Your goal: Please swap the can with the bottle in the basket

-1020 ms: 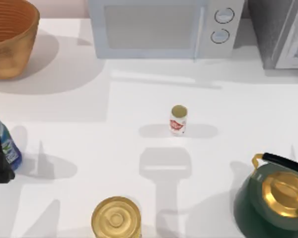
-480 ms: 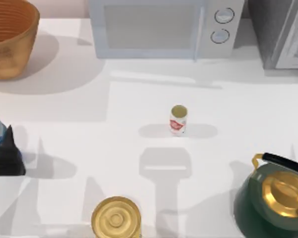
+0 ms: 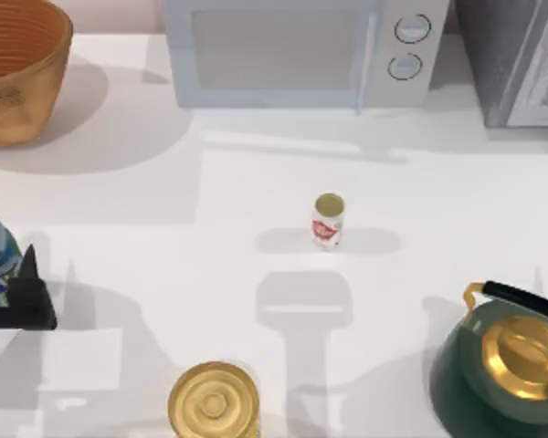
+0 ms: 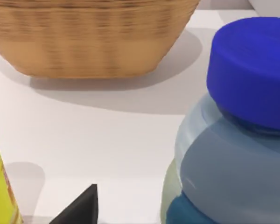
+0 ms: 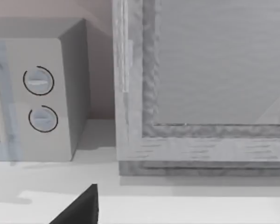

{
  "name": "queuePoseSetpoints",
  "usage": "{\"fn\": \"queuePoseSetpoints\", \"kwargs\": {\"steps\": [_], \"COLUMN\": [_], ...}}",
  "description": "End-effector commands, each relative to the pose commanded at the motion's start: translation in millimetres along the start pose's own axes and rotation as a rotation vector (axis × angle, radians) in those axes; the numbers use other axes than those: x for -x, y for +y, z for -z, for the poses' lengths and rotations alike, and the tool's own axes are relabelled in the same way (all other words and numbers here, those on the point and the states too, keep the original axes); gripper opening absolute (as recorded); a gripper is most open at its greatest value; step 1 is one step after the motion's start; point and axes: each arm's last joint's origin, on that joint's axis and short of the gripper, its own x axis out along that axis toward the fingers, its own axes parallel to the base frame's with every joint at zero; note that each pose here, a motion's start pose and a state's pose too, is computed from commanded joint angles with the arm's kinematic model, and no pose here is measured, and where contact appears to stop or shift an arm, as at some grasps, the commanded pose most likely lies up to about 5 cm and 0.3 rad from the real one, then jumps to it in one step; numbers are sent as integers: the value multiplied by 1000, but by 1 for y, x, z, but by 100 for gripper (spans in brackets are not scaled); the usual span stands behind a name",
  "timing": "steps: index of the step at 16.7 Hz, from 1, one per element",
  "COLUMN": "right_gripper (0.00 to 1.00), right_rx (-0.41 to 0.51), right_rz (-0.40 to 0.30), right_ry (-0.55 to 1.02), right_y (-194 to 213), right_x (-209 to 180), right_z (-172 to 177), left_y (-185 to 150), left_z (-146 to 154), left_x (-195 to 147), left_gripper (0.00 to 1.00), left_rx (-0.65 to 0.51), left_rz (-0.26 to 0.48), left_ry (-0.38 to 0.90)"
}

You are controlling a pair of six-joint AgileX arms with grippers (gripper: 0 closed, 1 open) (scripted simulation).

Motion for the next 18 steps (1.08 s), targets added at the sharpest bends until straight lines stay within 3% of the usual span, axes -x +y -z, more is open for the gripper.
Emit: {"fn": "queuePoseSetpoints", "kwargs": {"steps": [8,9,18], "right_gripper": [100,100,100], "right_rx": [0,0,0], "right_rz": [0,0,0], "right_ry": [0,0,0], "right_y": [0,0,0], "right_x": [0,0,0], "right_z": [0,0,0], "left_y": [0,2,1], "left_z": [4,-7,0], "left_x": [-1,-18,-33], "left_gripper": [100,100,100], "left_rx": [0,-3,0], "left_rz": [0,-1,0], "left_ry": [12,-36,13]}}
